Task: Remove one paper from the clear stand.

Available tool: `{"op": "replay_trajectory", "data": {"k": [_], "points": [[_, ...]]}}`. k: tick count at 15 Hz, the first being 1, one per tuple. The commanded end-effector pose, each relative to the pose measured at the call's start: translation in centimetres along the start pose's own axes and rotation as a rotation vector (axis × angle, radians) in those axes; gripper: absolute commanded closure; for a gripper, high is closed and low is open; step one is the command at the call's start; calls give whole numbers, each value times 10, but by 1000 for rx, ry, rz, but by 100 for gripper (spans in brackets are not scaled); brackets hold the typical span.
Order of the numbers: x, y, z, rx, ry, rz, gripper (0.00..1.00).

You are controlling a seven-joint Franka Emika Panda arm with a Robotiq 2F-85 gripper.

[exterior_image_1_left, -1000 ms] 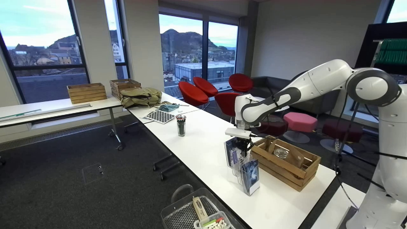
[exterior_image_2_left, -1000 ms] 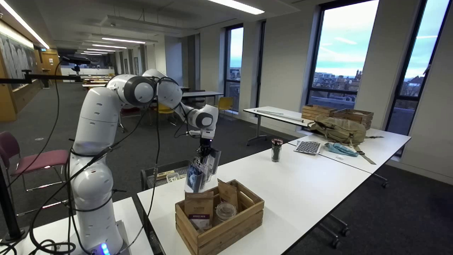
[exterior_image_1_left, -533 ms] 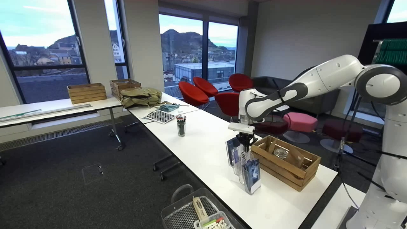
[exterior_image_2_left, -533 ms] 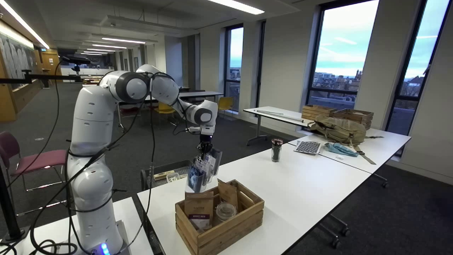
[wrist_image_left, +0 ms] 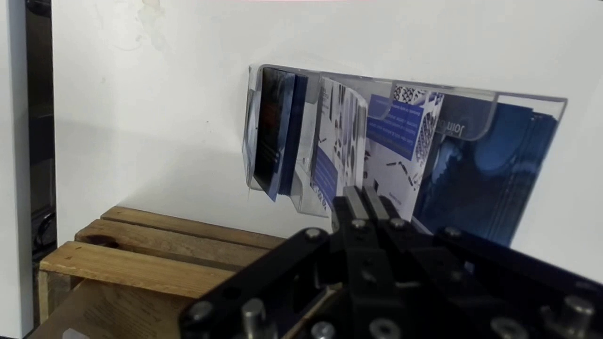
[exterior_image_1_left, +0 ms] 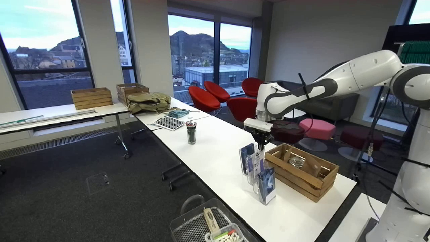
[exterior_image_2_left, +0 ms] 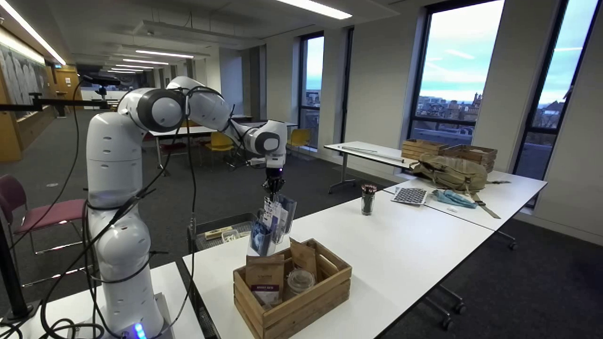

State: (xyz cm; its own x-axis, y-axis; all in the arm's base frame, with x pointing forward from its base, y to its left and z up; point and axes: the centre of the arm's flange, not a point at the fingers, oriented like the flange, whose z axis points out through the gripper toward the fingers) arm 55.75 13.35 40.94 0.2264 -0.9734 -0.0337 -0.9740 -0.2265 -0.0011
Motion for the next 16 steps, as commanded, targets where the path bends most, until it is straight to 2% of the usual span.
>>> {"op": "replay_trajectory", "data": {"k": [1, 10, 13, 16], "points": [[2, 18, -26, 47, 24, -15, 100], [-13, 36, -80, 110, 58, -50, 100], [-21, 48, -92, 89, 68, -70, 100], [-31, 66, -99, 19, 64, -119, 100]]}}
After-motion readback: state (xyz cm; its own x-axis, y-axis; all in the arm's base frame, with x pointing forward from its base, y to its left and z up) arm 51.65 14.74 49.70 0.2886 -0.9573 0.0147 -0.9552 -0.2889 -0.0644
